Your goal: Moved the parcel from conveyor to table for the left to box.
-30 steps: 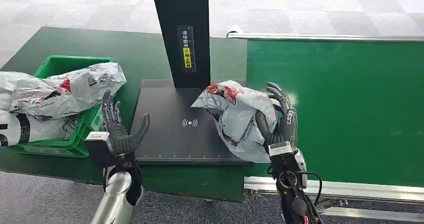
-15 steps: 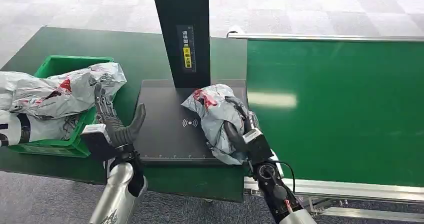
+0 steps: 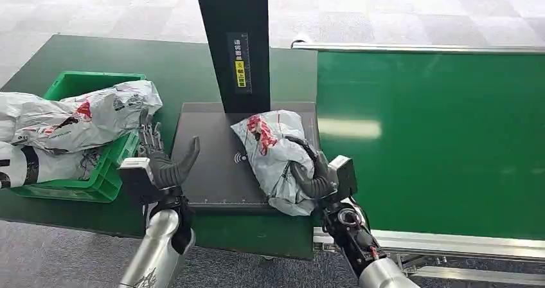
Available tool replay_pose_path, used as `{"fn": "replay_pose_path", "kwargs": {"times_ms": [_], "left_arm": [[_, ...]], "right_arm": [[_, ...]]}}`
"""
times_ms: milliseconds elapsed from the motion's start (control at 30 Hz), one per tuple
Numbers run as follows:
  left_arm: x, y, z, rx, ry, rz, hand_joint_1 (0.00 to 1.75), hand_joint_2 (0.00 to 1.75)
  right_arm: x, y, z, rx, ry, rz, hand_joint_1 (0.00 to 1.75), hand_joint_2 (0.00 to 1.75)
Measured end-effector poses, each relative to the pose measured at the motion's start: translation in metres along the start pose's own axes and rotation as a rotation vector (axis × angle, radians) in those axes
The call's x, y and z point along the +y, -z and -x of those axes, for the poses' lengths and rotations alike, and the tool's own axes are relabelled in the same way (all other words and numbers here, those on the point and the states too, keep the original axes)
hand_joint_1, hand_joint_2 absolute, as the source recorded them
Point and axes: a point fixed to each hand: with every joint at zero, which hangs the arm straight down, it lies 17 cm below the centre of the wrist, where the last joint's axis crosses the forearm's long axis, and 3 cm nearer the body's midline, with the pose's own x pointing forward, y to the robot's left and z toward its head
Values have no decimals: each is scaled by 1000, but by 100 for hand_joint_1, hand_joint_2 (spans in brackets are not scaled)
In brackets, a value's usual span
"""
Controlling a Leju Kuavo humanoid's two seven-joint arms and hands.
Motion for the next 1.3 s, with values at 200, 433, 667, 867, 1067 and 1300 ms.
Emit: {"fn": "replay_pose_path", "kwargs": {"times_ms": [200, 433, 667, 867, 1067, 1300], "left_arm": [[-1, -2, 4, 10, 4, 4, 0, 175], [-2, -3, 7, 18, 6, 9, 0, 175], [-3, -4, 8, 20, 10, 18, 0, 175], [-3, -8, 10, 20, 28, 39, 0, 175], [2, -13, 12, 24, 43, 43, 0, 175], [5, -16, 15, 36, 62, 50, 0, 175]], "right_arm": [[-6, -1, 0, -1, 5, 20, 175, 175], [-14, -1, -4, -15, -4, 52, 0, 175], [-43, -1, -11, -41, -101, 187, 0, 175], [-65, -3, -13, -31, -172, 284, 0, 175], [-85, -9, 5, 74, -298, 339, 0, 175], [-88, -21, 41, 264, -317, 296, 0, 175]]}}
